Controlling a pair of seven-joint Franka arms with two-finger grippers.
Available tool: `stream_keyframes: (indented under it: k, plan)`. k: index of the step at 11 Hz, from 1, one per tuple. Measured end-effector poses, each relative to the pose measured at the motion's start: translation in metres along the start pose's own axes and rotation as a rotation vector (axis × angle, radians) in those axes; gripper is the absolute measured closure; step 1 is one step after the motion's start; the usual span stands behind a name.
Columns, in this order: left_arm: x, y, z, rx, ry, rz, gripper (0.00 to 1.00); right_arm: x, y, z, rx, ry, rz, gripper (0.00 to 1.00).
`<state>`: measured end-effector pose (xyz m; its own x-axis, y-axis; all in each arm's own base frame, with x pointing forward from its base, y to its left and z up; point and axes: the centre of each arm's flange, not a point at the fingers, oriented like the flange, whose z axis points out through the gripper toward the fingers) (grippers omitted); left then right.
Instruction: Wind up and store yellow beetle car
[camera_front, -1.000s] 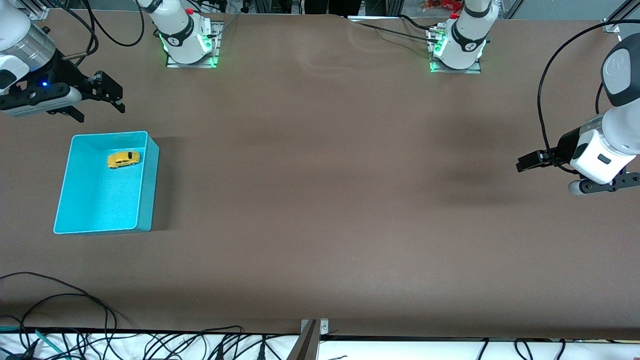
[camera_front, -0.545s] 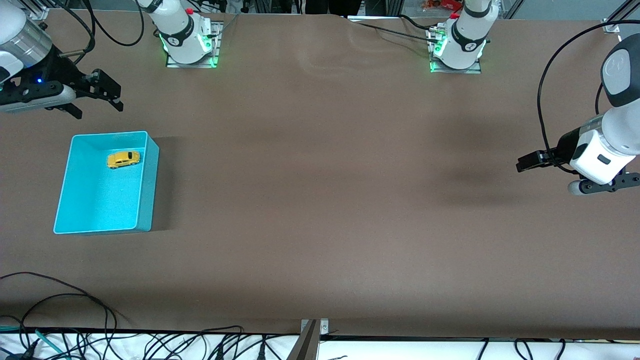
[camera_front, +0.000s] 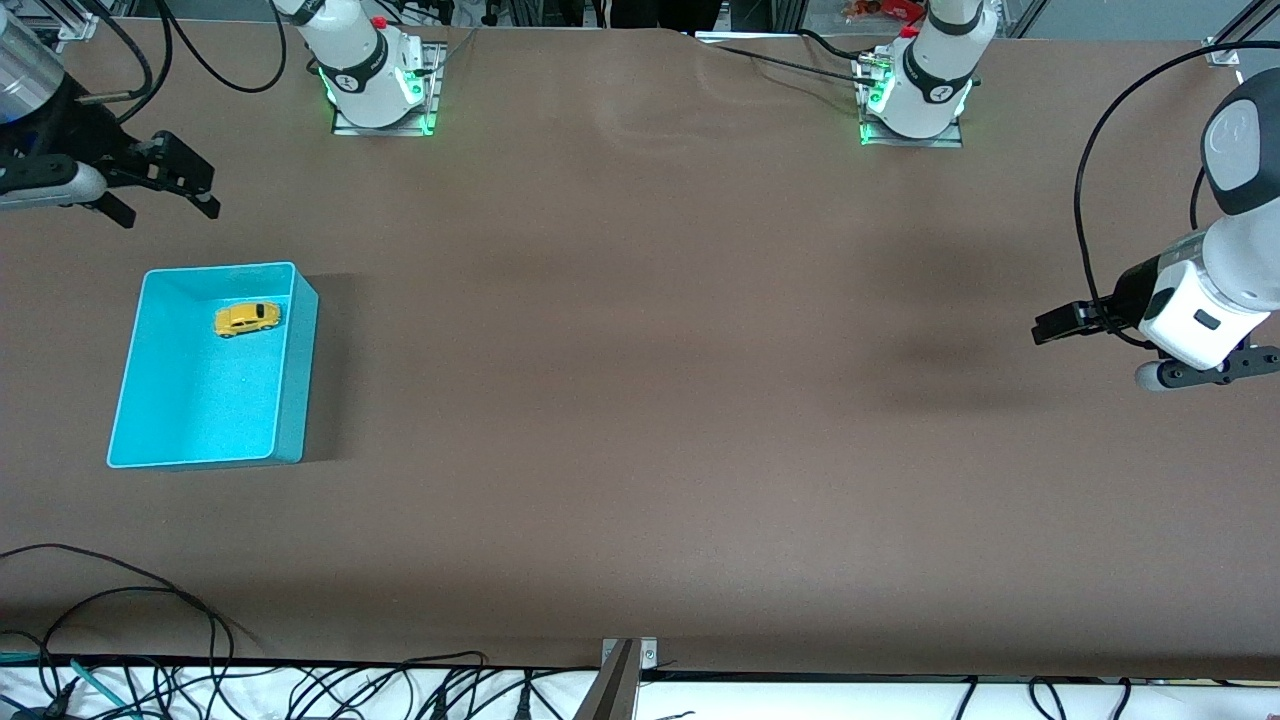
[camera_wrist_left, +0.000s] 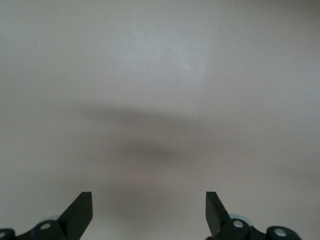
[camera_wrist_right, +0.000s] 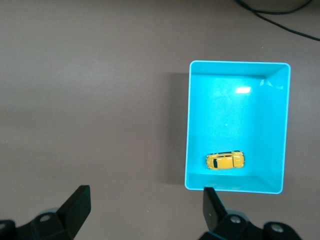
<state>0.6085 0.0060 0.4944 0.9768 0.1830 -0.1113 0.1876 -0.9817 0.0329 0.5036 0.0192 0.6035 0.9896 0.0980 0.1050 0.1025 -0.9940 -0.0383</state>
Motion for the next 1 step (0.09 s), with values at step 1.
stream_keyframes:
  k: [1]
  plan:
    - [0.0000,0.0000,0.0000,0.000,0.000,0.000,0.00,0.0002,0.0068,-0.0005,-0.002,-0.002,0.013,0.00]
